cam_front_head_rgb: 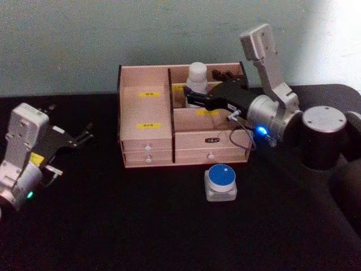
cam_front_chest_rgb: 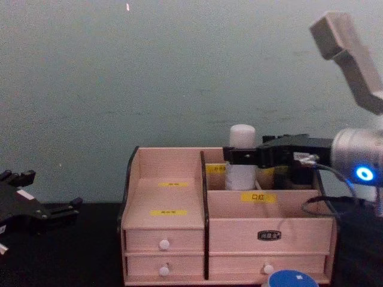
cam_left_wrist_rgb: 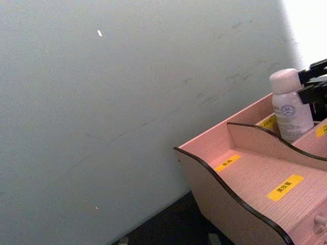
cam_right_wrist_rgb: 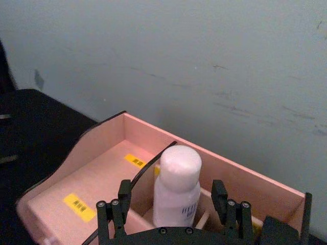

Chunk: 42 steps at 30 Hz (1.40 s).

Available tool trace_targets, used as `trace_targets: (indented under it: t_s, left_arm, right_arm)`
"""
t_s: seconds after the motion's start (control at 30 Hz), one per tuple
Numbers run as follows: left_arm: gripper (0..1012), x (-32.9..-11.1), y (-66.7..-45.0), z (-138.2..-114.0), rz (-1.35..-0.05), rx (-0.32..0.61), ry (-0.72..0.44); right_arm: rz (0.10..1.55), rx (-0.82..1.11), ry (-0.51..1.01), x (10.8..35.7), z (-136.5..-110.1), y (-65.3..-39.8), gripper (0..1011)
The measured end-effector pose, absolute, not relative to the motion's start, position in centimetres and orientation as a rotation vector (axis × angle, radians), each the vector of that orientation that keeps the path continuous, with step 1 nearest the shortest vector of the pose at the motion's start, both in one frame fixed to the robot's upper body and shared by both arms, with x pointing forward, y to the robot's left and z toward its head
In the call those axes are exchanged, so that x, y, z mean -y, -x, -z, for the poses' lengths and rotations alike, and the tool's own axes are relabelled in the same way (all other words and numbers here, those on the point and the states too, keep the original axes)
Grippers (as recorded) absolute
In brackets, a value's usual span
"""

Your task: Pick up the facial cleanser and watermelon frost from the table and place them into the tiered storage box.

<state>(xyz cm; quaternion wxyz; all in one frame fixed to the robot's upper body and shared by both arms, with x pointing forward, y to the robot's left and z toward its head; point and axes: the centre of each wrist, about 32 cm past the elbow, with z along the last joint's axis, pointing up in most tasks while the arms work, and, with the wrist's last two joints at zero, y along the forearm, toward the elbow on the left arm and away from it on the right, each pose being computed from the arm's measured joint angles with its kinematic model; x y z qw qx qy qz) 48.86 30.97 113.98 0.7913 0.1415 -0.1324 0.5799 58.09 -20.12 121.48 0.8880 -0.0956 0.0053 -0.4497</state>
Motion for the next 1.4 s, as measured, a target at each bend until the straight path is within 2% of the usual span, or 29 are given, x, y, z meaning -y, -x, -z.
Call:
trace_targets:
  t_s: [0.63, 0.97, 1.4]
  left_arm:
    - [1001, -31.0, -48.9, -114.0, -1.248, 0.285, -0.305]
    - [1001, -31.0, -48.9, -114.0, -1.248, 0.285, -0.305]
    - [1001, -31.0, -48.9, -114.0, -1.248, 0.285, -0.304]
  right_arm:
    - [0.768, 0.028, 0.228, 25.9, -119.9, -50.9, 1000]
    - [0.715, -0.008, 0.293, 27.6, -118.7, -48.7, 1000]
    - [0.684, -0.075, 0.359, 28.2, -117.2, -47.8, 1000]
